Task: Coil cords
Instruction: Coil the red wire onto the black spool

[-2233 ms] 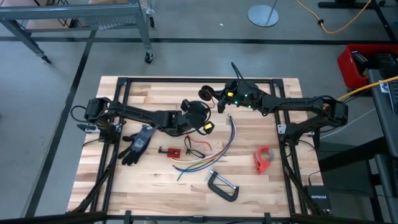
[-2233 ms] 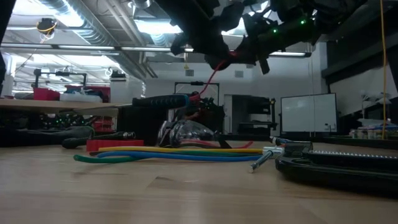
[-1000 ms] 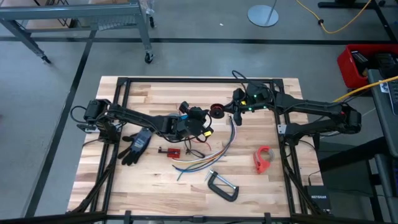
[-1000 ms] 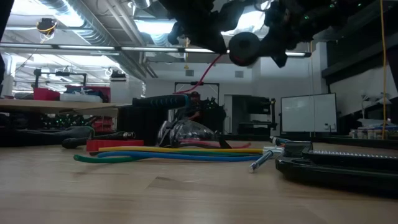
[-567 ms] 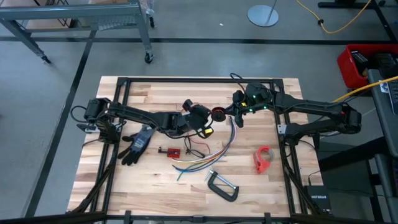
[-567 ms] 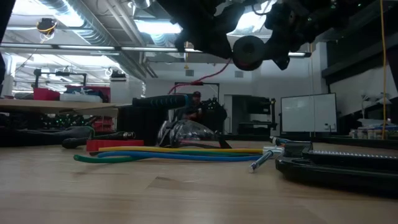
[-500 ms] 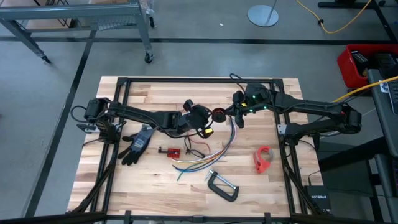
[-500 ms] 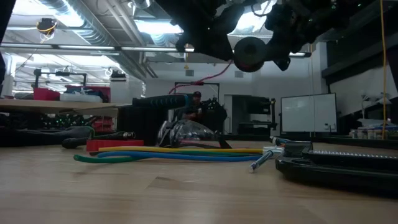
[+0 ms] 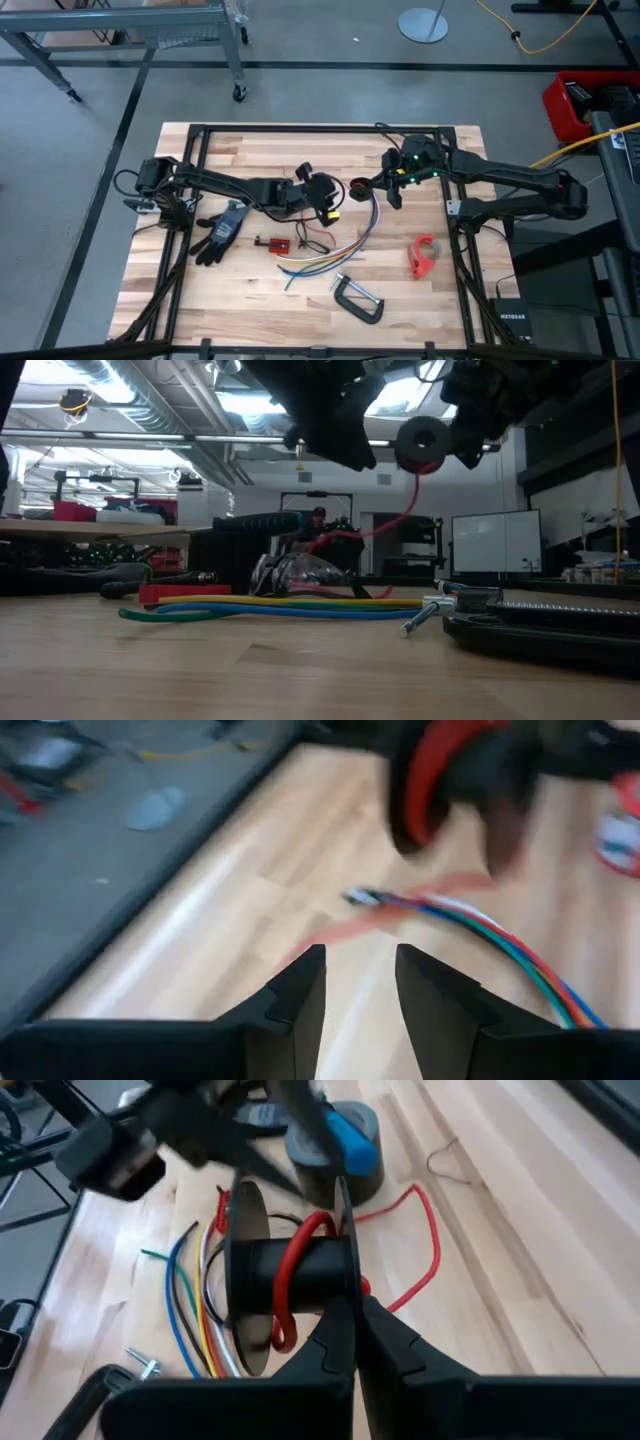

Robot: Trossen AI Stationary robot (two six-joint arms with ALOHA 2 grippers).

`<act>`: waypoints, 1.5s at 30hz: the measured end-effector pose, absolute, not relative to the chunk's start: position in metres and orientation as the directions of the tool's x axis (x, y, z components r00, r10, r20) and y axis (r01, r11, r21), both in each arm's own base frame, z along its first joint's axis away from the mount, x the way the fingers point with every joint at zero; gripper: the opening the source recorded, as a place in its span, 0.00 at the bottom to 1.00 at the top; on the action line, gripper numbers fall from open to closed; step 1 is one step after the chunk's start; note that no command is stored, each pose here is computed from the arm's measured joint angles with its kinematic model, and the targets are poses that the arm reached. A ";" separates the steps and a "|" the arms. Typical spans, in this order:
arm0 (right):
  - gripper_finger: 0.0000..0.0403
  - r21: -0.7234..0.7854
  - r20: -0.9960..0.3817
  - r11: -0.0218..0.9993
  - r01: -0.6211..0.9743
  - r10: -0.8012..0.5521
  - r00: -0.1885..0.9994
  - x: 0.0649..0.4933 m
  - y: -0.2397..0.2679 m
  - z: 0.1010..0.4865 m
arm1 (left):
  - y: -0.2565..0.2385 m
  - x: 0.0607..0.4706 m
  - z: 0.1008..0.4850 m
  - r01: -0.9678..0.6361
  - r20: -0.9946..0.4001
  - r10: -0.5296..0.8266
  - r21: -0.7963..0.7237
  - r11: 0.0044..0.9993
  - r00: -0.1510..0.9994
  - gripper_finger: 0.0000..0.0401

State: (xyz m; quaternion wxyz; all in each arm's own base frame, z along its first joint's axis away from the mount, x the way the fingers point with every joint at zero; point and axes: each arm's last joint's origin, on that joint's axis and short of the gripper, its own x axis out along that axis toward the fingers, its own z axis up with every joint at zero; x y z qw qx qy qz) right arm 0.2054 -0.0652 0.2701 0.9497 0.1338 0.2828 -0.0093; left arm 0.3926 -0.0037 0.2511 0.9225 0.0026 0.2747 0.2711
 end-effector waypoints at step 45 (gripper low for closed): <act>0.00 0.327 -0.389 0.940 -0.099 0.229 0.892 0.170 -0.047 0.301 | -0.011 0.404 0.211 -0.237 -0.580 0.254 0.106 0.966 0.774 0.29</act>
